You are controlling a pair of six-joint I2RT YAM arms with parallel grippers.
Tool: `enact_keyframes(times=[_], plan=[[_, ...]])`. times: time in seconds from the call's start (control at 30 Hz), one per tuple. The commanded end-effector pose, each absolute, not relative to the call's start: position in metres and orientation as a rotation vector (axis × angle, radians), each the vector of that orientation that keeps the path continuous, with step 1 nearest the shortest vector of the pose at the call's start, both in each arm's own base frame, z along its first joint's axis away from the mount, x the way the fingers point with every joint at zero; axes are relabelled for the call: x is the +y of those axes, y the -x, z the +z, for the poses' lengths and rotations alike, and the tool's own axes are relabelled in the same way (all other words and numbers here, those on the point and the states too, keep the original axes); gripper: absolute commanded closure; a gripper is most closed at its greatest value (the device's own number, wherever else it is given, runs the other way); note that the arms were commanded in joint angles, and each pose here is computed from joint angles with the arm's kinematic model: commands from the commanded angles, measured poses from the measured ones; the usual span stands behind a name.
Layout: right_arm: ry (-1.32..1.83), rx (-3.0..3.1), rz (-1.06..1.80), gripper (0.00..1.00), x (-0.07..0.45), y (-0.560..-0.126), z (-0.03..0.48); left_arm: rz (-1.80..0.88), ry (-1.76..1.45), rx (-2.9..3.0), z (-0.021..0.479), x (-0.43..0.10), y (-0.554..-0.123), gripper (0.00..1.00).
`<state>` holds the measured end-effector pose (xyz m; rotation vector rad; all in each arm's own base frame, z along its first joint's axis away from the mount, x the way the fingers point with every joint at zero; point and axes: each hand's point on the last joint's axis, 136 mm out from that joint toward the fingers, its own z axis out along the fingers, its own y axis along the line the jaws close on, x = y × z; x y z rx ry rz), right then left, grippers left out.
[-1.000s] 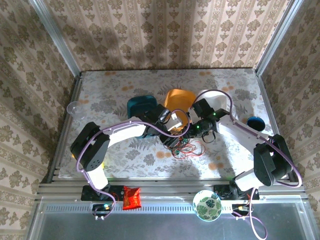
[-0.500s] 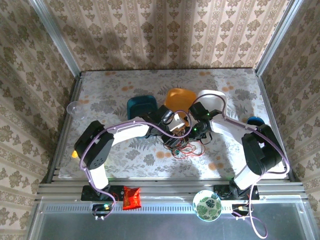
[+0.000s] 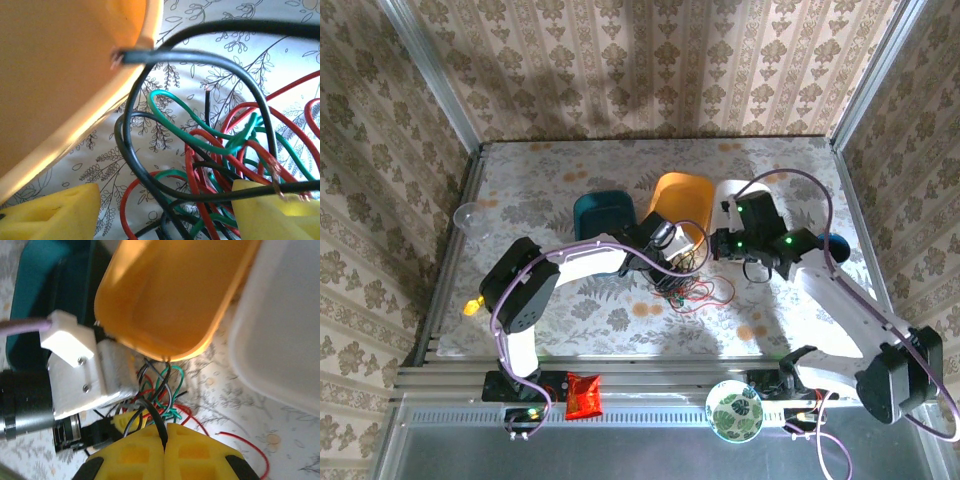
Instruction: Untangle the cables
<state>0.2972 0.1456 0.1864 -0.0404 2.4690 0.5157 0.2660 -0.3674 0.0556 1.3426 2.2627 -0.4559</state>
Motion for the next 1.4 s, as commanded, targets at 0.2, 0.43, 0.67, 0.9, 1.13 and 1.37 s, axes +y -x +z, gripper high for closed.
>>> enact_keyframes(times=[0.2, 0.43, 0.67, 0.9, 1.13, 1.37], plan=[[-0.329, 2.129, 0.297, 1.0, 0.068, -0.317, 0.266, -0.388, -1.342, 2.338, 0.035, -0.355, -0.265, 0.29], [-0.427, 1.992, 0.178, 1.0, 0.034, -0.315, 0.298, -0.386, -1.342, 2.345, 0.032, -0.356, -0.265, 0.29], [-0.443, 1.833, 0.158, 1.0, 0.009, -0.316, 0.353, -0.379, -1.326, 2.349, 0.033, -0.357, -0.268, 0.27], [-0.357, 1.691, 0.283, 1.0, 0.016, -0.322, 0.421, -0.392, -1.297, 2.327, 0.033, -0.359, -0.27, 0.24], [-0.291, 1.698, 0.247, 1.0, 0.018, -0.35, 0.441, -0.392, -1.282, 2.285, 0.036, -0.36, -0.271, 0.17], [-0.368, 1.838, 0.223, 1.0, 0.003, -0.397, 0.378, -0.386, -1.276, 2.271, 0.039, -0.356, -0.27, 0.13]])
